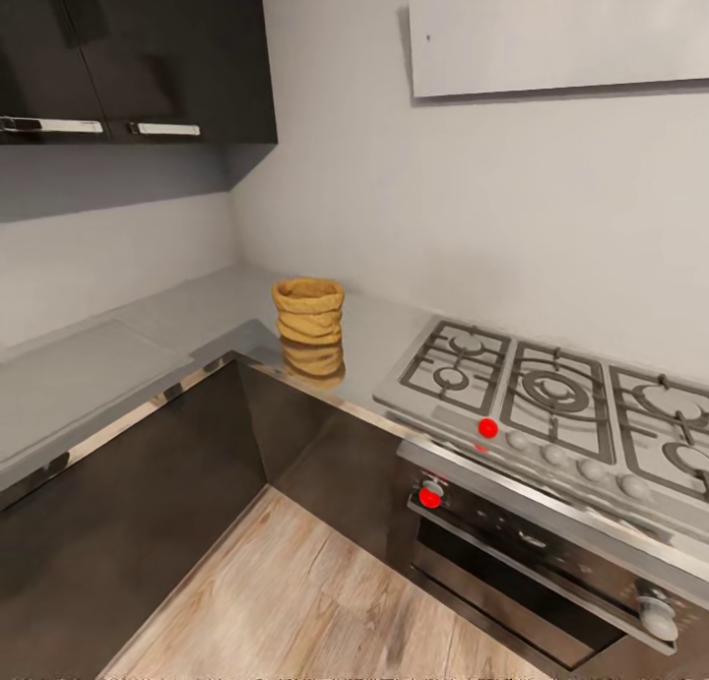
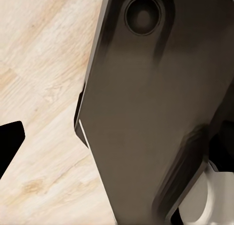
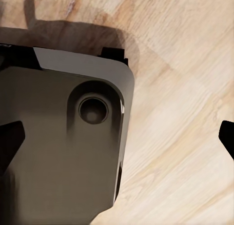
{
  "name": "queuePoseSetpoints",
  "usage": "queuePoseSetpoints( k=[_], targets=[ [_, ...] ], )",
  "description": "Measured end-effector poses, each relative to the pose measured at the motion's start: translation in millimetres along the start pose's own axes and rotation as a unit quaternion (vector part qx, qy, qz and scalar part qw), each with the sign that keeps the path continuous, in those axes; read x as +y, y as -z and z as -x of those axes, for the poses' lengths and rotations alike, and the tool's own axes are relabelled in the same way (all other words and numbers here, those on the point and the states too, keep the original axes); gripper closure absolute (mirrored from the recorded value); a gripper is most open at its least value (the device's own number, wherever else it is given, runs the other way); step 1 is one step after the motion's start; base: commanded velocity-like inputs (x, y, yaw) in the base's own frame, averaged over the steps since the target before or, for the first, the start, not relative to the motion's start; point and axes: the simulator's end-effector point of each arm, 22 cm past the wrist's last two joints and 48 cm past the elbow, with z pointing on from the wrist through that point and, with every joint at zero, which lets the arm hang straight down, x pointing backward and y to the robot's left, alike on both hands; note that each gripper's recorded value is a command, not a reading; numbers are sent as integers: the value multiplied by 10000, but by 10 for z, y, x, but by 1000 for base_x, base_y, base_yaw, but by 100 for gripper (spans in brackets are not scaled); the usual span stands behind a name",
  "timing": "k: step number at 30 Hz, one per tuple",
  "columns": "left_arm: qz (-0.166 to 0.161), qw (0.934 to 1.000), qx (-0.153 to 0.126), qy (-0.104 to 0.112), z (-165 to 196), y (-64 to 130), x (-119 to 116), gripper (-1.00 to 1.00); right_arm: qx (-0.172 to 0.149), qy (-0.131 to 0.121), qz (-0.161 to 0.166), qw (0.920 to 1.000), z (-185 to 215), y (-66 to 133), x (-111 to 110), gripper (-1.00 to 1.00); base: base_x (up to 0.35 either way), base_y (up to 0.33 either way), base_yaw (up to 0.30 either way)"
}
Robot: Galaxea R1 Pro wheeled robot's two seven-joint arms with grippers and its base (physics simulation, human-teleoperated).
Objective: In the kitchen, take the popcorn bag from the countertop, put it into the microwave, and heat it until the popcorn is cooked so the cooked popcorn ends up inside the bag.
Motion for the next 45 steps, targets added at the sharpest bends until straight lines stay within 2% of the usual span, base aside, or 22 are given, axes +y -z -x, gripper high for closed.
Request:
queuePoseSetpoints(
  k=[21, 32, 39, 43, 45],
  targets=[
    [40, 9999, 126, -7, -98, 4, 31, -100, 149, 0, 39, 9999, -112, -28, 43, -100, 0, 0, 2],
    [41, 9999, 129, -6, -100, 5, 32, -100, 152, 2, 13, 9999, -116, -26, 7, -100, 0, 0, 233],
    [42, 9999, 137, -7, -105, 5, 32, -100, 126, 10, 28, 9999, -106, -29, 31, -100, 0, 0, 32],
    [42, 9999, 132, 1, -100, 4, 32, -100, 158, 402, 59, 9990, -117, -32, 69, -100, 2, 0, 0],
    [39, 9999, 133, -1, -102, 5, 31, -100, 165, 468, 68, 9987, -121, -32, 79, -100, 137, 0, 0]
  ],
)
